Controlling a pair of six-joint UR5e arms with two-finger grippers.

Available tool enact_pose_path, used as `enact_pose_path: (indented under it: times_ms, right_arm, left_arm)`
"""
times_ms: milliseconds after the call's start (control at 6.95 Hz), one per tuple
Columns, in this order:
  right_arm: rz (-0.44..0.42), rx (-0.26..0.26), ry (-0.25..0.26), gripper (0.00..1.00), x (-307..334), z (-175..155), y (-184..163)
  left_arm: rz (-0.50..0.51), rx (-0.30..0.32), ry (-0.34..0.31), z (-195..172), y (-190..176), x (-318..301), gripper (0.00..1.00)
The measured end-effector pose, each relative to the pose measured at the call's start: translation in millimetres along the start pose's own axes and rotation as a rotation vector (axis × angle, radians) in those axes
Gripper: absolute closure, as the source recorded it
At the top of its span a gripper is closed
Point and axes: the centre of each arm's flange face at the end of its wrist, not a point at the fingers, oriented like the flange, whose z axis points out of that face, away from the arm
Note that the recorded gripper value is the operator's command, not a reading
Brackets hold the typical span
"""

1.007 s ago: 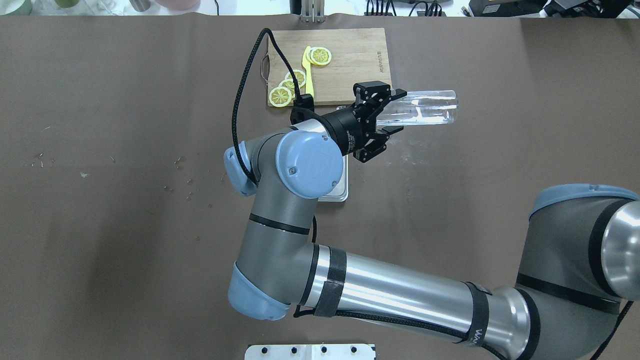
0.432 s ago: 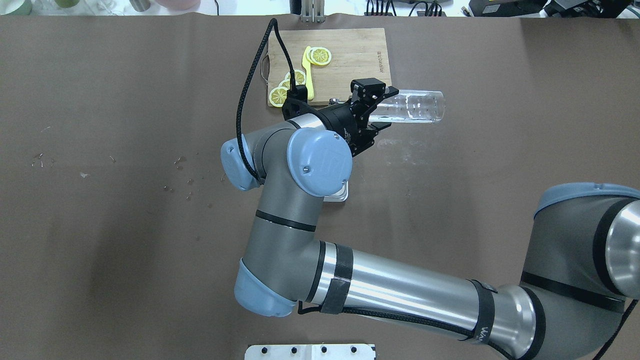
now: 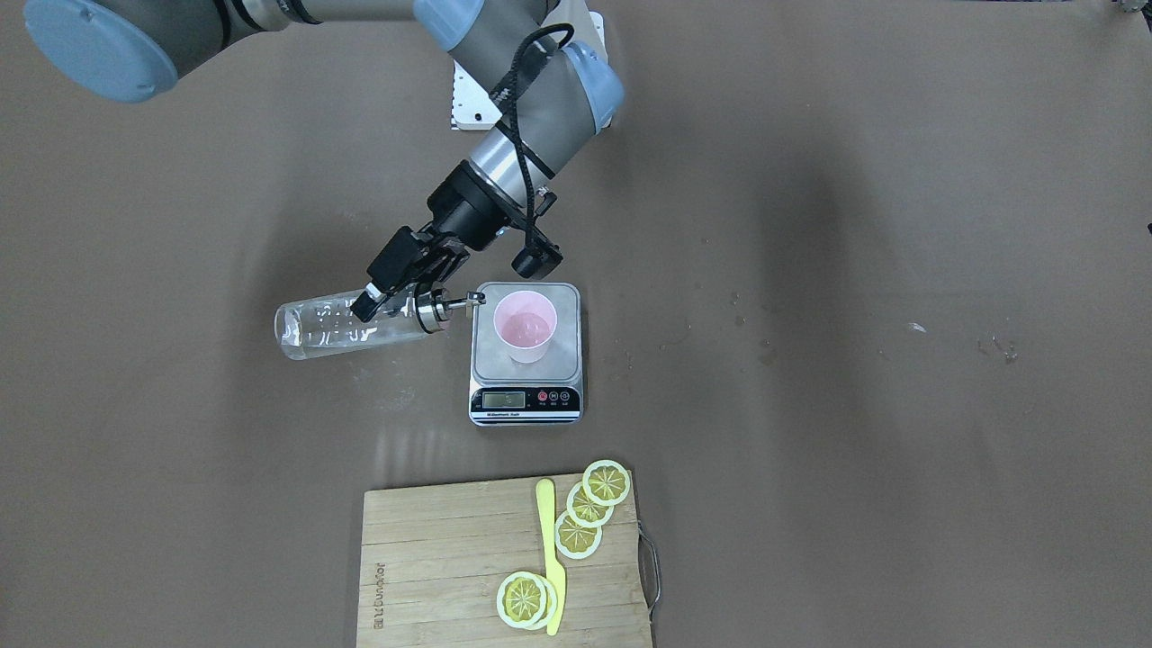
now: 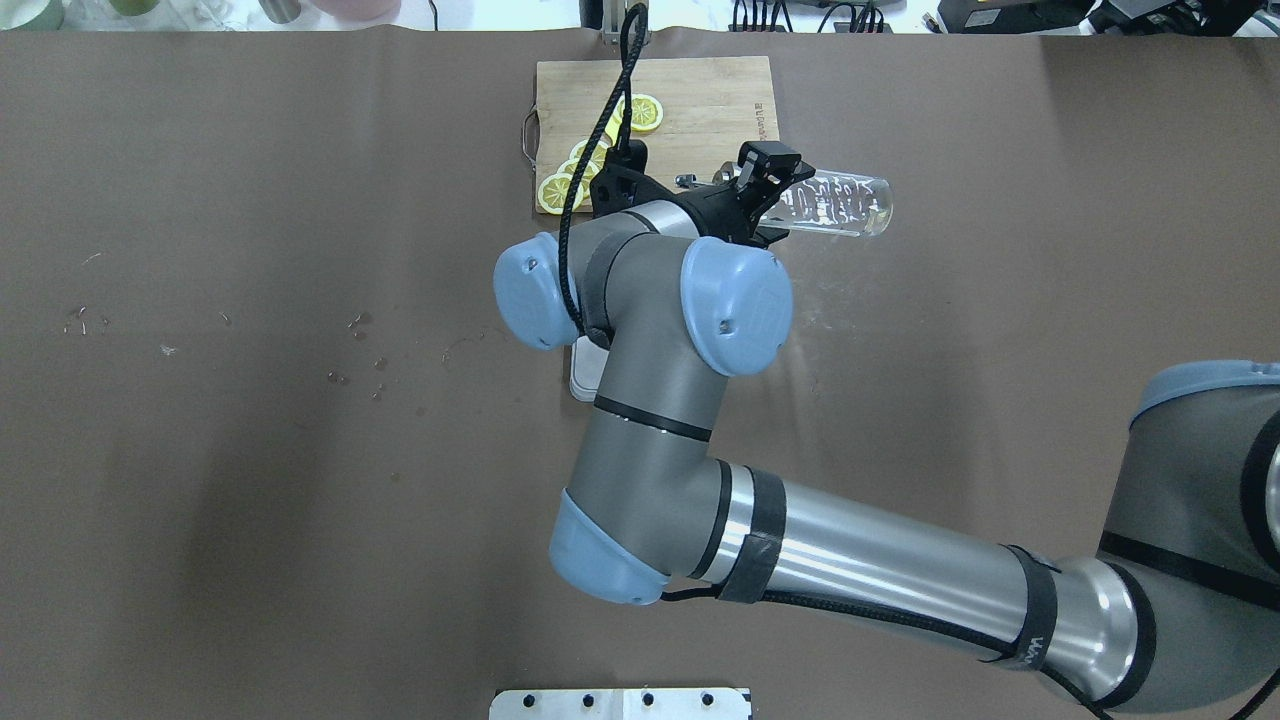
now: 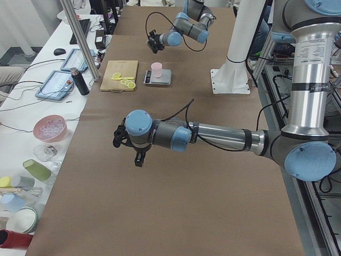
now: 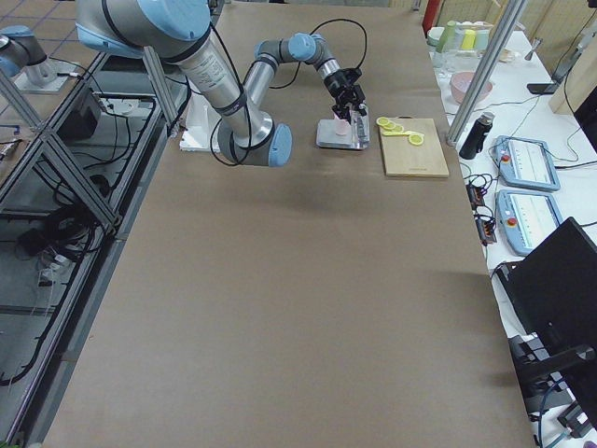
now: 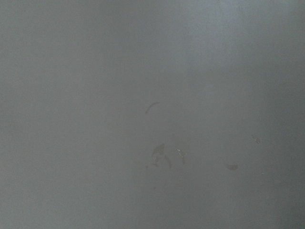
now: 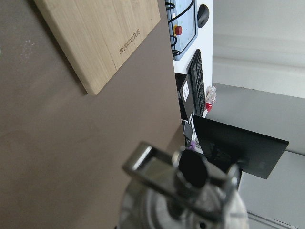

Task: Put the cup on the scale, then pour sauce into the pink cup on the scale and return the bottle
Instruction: 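Rotate the sauce bottle upright and carry it away from the cup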

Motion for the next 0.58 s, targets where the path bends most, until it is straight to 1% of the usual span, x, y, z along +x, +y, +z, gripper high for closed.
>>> enact_pose_path:
  times_ms: [288,576]
  right_arm:
    - [0.075,0.048,-0.113,1.00,26.9,34.4,-0.6]
    - [0.171,0.109,-0.243,1.00,58.1,66.6,5.4]
  left_arm:
    - [0.008,0.009,0.000,-3.3,-4.9,3.4,0.03]
    - [0.024,0.024,0.000,-7.2,-10.6,7.7,0.03]
